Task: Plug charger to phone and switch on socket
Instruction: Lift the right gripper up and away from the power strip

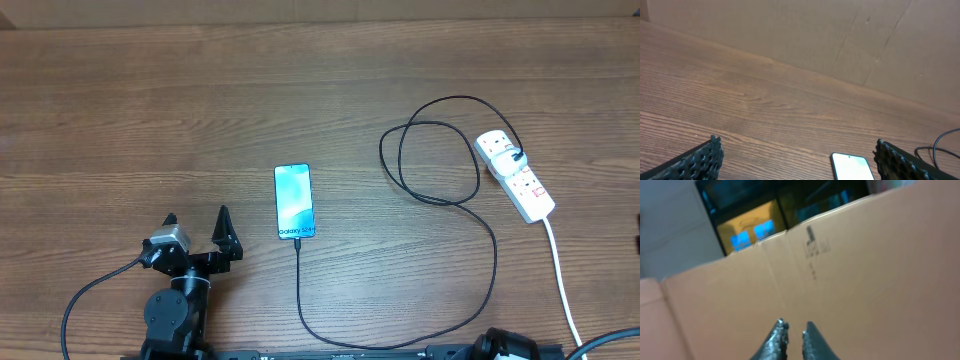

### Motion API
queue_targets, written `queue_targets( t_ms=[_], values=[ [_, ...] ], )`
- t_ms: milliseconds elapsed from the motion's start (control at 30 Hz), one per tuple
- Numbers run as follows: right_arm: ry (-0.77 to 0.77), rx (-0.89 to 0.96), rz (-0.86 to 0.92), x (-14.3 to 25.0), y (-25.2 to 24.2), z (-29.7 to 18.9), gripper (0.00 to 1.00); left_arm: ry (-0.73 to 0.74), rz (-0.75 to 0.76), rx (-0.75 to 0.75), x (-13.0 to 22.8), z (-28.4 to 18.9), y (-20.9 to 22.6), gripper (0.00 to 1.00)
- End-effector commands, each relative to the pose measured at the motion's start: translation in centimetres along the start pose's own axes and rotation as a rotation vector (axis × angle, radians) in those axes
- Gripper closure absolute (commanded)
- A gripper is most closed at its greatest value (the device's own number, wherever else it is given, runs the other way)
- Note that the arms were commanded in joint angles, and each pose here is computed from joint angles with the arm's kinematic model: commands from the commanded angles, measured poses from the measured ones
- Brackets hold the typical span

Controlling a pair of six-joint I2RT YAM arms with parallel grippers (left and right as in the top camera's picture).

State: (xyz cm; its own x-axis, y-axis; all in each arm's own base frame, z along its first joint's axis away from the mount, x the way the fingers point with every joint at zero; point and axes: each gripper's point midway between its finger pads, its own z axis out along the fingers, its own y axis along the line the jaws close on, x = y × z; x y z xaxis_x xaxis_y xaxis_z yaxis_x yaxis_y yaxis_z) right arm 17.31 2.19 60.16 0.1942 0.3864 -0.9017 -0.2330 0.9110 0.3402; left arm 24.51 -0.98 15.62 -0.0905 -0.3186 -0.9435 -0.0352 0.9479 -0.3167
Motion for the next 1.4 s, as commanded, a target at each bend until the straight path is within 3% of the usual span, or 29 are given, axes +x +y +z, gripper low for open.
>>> queue_targets(
  t_ms=[0, 133, 333, 500, 667, 867, 1233, 1300, 1333, 1367],
  values=[
    [0.000, -0.062, -0.002, 0.7, 1.6, -1.7, 0.82, 0.002, -0.006, 0.003, 0.2, 0.0, 0.0, 0.01],
    [-0.026, -0.072, -0.016, 1.4, 2.4, -4.4, 0.72, 0.002, -0.006, 0.003, 0.2, 0.0, 0.0, 0.01],
    [-0.022, -0.124, -0.034, 4.1, 4.6, -9.7, 0.70, 0.002, -0.006, 0.003, 0.2, 0.0, 0.0, 0.00],
    [-0.094, -0.213, -0.096, 4.0, 6.8, -14.2, 0.64, 0.002, -0.006, 0.003, 0.2, 0.0, 0.0, 0.01],
    [-0.229, -0.230, -0.210, 2.8, 7.7, -19.1, 0.60, 0.002, -0.006, 0.003, 0.2, 0.0, 0.0, 0.00],
    [-0.417, -0.137, -0.218, 1.5, 7.1, -24.9, 0.59, 0.002, -0.006, 0.003, 0.2, 0.0, 0.0, 0.00],
    [-0.510, 0.009, -0.202, 0.2, 5.6, -26.3, 0.51, 0.002, -0.006, 0.003, 0.2, 0.0, 0.0, 0.00],
    [-0.511, 0.011, -0.201, 0.2, 5.5, -26.3, 0.44, 0.002, -0.006, 0.003, 0.2, 0.0, 0.0, 0.00],
    [-0.521, 0.009, -0.204, 0.0, 5.6, -26.4, 0.32, 0.002, -0.006, 0.003, 0.2, 0.0, 0.0, 0.00],
    [-0.534, 0.019, -0.202, -0.3, 5.5, -26.5, 0.30, 0.002, -0.006, 0.003, 0.2, 0.0, 0.0, 0.00]
  ],
)
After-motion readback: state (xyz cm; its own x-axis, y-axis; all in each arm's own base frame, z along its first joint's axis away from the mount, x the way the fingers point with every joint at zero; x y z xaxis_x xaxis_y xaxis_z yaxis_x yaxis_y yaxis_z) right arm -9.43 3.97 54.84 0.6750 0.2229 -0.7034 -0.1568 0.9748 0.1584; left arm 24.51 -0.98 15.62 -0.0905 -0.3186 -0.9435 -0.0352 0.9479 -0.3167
